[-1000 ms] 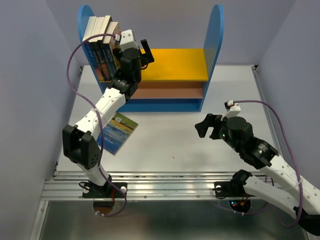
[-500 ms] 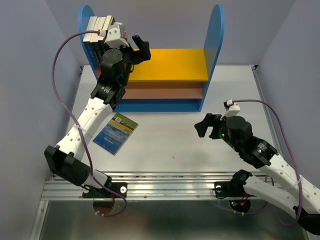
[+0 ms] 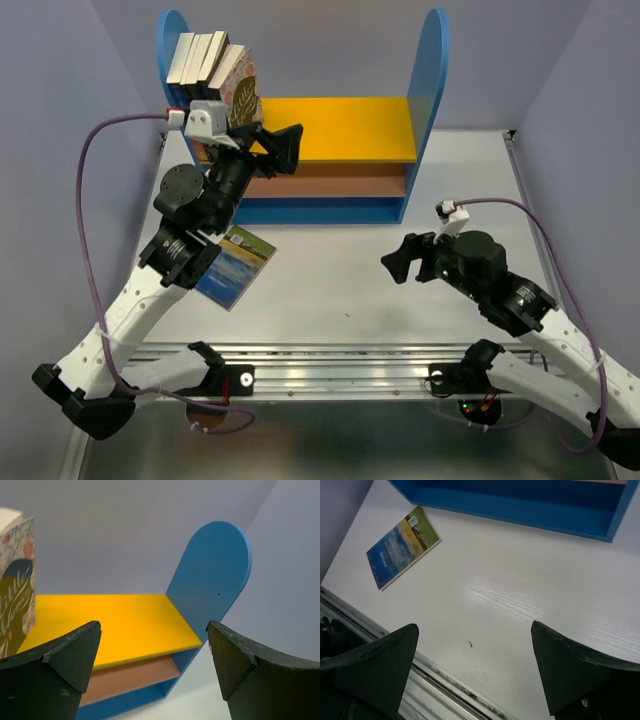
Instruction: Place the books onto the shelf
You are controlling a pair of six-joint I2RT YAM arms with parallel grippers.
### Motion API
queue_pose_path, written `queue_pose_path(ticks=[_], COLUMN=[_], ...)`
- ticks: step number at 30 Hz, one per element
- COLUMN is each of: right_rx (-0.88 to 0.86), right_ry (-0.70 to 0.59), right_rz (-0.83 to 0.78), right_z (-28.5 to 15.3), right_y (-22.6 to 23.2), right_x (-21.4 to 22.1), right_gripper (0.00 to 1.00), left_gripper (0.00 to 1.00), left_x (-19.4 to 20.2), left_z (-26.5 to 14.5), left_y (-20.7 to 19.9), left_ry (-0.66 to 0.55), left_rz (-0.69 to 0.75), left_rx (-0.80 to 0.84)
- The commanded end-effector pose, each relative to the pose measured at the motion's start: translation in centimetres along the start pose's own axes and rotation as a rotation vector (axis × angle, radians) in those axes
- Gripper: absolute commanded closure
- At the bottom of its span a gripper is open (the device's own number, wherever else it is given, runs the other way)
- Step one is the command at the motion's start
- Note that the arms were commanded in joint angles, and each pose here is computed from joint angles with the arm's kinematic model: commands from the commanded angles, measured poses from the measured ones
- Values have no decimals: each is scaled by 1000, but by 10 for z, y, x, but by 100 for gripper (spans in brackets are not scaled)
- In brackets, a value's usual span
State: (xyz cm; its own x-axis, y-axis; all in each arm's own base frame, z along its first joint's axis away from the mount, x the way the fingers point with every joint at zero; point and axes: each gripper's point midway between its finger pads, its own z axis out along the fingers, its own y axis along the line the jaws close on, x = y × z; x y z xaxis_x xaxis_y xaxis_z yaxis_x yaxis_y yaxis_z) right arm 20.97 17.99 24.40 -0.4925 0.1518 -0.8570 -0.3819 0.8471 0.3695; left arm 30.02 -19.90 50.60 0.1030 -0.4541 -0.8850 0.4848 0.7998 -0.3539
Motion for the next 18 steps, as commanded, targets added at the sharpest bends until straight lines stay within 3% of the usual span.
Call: queue_pose_path(ticks=[1,2,3,5,10,15,18], right_rx=[-235,-265,-297,-273,-282,-301,-221], right_ry=[64,105,149,180,184,182,198], right_rz=[-72,-75,-74,-78,-107,-67,-45], right_z=[15,22,28,46,61,78,102], right_y=[43,48,51,47,49,51,37], right_x=[8,18,31,42,46,56,70], right_gripper=[0,0,0,0,0,0,0], left_gripper=[1,1,1,1,1,1,1], left_x=[23,23,57,80,181,234,254], left_z=[-37,-52,-63,-88,-157,-201,-209], left_y=[20,25,39,43,77,103,140], left_ry=[66,63,119,183,485,582,585], left_rz=[-79,-122,-205,-302,-348,-429,-385], left_rx=[-69,-90,-150,-164,-306,-433,-668])
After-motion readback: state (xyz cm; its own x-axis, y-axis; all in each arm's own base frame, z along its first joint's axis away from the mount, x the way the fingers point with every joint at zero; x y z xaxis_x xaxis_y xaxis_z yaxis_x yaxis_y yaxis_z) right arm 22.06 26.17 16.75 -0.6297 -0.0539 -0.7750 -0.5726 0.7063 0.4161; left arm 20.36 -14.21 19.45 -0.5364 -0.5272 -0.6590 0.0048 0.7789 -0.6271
